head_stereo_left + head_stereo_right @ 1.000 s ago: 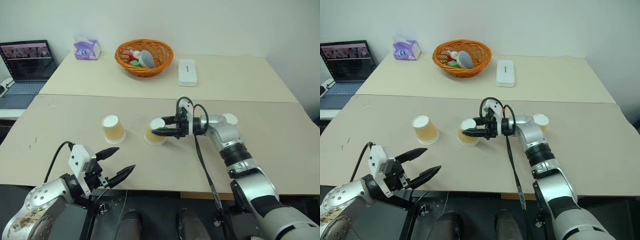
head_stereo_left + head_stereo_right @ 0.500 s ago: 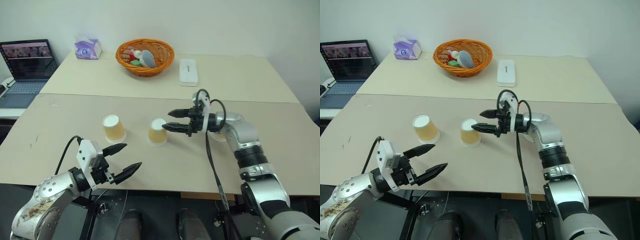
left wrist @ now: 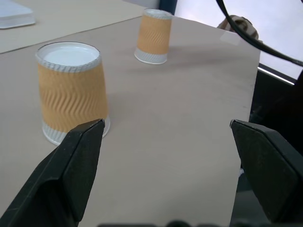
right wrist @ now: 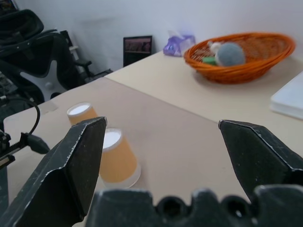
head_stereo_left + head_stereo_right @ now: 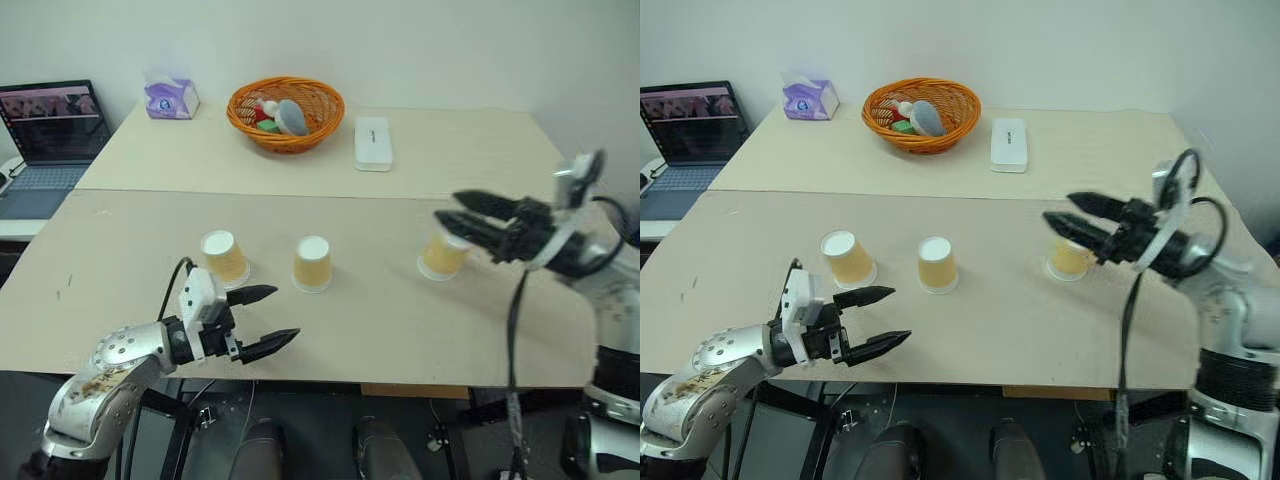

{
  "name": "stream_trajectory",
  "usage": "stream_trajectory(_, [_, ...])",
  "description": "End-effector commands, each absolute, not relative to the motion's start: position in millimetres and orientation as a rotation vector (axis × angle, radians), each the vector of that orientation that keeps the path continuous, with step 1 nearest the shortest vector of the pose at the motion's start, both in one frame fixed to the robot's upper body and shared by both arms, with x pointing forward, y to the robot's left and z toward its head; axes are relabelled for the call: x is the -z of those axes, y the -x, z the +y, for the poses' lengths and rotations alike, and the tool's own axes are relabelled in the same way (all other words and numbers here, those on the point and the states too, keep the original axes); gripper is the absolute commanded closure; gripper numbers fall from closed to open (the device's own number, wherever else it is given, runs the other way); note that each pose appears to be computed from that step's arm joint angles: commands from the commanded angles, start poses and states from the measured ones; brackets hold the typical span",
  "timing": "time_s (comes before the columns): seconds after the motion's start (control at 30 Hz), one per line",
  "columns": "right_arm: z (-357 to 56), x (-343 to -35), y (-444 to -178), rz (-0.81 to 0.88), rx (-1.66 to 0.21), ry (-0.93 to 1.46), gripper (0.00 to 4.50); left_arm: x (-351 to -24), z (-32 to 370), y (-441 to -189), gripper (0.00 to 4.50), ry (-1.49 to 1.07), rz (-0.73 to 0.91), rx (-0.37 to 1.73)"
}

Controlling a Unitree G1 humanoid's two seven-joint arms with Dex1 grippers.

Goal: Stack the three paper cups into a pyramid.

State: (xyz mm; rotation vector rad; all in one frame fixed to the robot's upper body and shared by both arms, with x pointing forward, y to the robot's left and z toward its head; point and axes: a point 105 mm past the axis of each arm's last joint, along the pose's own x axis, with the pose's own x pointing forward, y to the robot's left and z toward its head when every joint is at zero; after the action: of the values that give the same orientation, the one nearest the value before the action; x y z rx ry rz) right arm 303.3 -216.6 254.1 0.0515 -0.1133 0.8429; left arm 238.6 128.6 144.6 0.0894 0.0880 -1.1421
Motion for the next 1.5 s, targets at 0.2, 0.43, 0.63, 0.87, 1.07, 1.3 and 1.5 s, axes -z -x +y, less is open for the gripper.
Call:
stream_trajectory(0.2, [-275,-221,-301,-0.009,-0.501,0.074,0.05,-161,115,-250,0.00,-0.144,0.003,1.226])
stream_trajectory(0.43, [-272,-178,-309,0.090,-0.489,0.042,0.05,-161,110,-250,0.00,-0.145,0.002,1.246])
stream_trajectory(0.63, [-269,-165,-324,0.106,-0.504,0.021,0.05,-160,111,-247,0.00,-0.143,0.004,1.242])
stream_trajectory(0.87, [-269,-168,-331,0.101,-0.525,0.034,0.05,-161,115,-246,0.00,-0.122,-0.002,1.203])
stream_trajectory(1.07, [-254,-170,-341,0.099,-0.580,0.042,0.05,-164,112,-242,0.00,-0.113,-0.025,1.192])
stream_trajectory(1.3, [-248,-175,-348,0.087,-0.604,0.044,0.05,-171,107,-244,0.00,-0.128,-0.078,1.186])
stream_trajectory(1.5, [-247,-171,-353,0.097,-0.606,0.041,0.05,-170,105,-244,0.00,-0.127,-0.094,1.173])
